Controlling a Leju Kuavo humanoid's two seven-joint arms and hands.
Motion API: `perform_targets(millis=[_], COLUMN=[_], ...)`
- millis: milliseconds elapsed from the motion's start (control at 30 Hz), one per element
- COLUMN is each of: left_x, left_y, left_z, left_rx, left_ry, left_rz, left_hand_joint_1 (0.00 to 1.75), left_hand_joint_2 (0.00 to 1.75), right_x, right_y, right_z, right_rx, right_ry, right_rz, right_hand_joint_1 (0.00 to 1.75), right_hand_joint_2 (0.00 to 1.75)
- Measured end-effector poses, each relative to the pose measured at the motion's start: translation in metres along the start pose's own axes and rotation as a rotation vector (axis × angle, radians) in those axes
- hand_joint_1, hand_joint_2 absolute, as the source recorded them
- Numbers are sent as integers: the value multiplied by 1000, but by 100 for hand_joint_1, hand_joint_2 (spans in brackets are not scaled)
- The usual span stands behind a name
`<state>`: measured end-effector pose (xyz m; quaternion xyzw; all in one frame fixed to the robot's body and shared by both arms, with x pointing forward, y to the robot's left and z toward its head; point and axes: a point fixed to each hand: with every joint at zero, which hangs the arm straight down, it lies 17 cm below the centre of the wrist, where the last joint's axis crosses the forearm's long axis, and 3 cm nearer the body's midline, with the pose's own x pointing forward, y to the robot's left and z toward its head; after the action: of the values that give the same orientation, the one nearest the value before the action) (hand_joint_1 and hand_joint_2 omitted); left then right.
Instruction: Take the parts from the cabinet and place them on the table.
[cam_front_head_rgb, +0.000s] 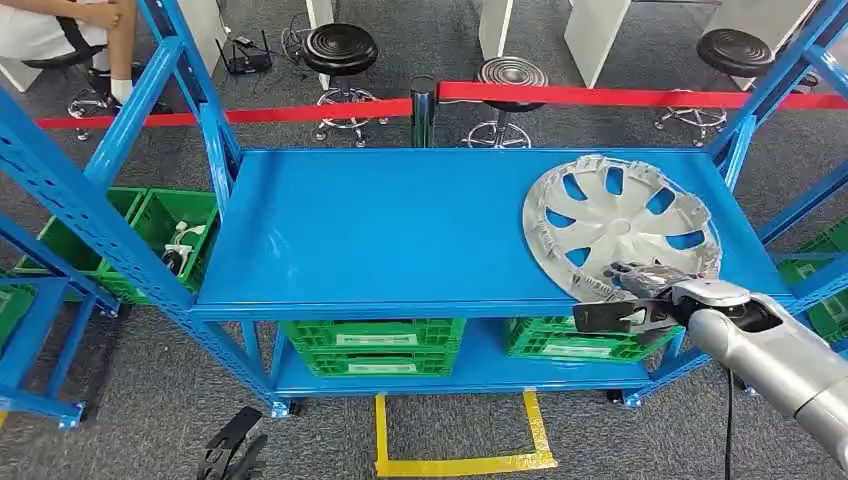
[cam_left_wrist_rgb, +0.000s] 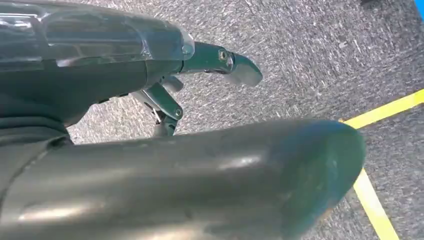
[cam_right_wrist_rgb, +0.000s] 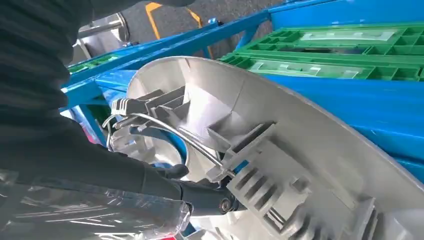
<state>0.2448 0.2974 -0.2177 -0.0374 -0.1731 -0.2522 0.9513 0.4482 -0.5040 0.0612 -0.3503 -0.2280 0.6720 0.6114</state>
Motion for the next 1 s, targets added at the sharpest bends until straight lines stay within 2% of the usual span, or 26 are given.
perform_targets(millis=[267, 300, 333, 1000], left_x=[2, 4, 5, 4], left_y=[-1, -2, -3, 0], left_z=[-1, -1, -1, 0], left_rx=[2, 1, 0, 2], left_ry=[13, 12, 11, -5], left_rz=[-1, -1, -1, -2], left_hand_joint_1=[0, 0, 0, 0], left_hand_joint_2=[0, 0, 0, 0], right_x=[6, 7, 8, 6], right_y=[5, 5, 5, 1], right_z=[2, 3, 3, 7], right_rx=[16, 16, 17, -5], right_ry=[-4, -2, -4, -40], right_rz=[3, 4, 5, -30], right_hand_joint_1=[0, 24, 175, 175], right_hand_joint_2=[175, 175, 175, 175])
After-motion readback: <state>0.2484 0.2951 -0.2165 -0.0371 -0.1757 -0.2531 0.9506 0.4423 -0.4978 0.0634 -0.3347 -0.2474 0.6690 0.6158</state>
